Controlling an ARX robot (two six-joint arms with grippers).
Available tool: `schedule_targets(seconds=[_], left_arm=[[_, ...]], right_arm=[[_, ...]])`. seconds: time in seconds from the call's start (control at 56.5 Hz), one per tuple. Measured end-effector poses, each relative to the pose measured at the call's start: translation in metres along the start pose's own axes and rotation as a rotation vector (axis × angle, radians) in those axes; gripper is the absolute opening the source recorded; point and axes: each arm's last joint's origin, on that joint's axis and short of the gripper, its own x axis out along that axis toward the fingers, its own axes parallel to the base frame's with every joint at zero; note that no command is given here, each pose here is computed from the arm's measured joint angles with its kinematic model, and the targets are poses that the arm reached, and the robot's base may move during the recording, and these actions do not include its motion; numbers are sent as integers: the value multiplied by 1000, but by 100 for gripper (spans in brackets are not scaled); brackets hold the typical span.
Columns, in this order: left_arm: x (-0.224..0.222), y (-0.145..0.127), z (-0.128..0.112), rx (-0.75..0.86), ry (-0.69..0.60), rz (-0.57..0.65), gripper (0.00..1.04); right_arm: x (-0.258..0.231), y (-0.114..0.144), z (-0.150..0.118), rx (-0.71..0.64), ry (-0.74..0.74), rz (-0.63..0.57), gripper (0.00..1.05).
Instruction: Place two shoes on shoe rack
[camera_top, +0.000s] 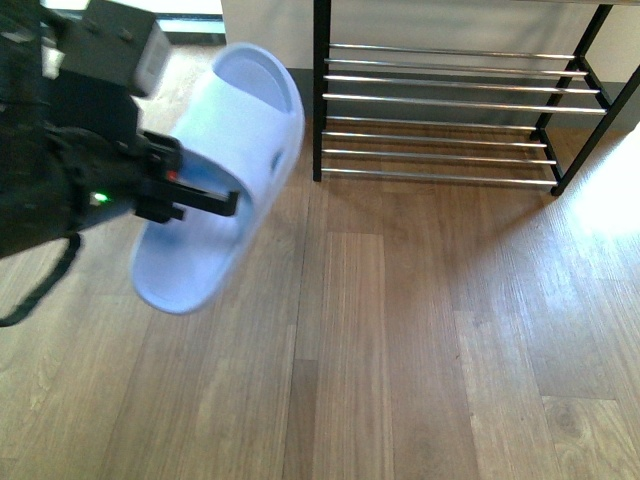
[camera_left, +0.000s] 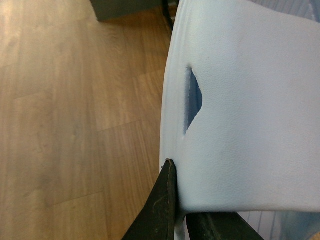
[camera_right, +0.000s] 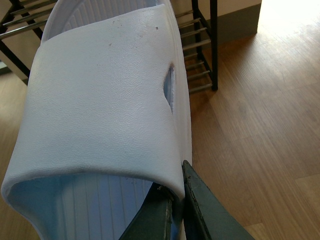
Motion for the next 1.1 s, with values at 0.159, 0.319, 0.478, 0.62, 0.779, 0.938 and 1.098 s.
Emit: schedule_targets(seconds=[0.159, 0.319, 0.478, 0.62, 0.779, 0.938, 1.098], left_arm=[[-50, 13, 15, 7, -98, 61, 2], [-95, 20, 27, 5, -189, 138, 2], [-133, 27, 26, -22, -223, 188, 2], [-148, 32, 30, -42, -271, 213, 2], [-148, 32, 30, -42, -269, 213, 2], [-148, 32, 30, -42, -269, 212, 2], [-148, 32, 30, -42, -269, 212, 2]], right_arm=[[0, 0, 0, 0, 0, 0, 1], [0, 0, 0, 0, 0, 0, 1], [0, 0, 0, 0, 0, 0, 1], [0, 0, 0, 0, 0, 0, 1], [0, 0, 0, 0, 0, 0, 1], [0, 0, 0, 0, 0, 0, 1], [0, 0, 0, 0, 1, 0, 1]])
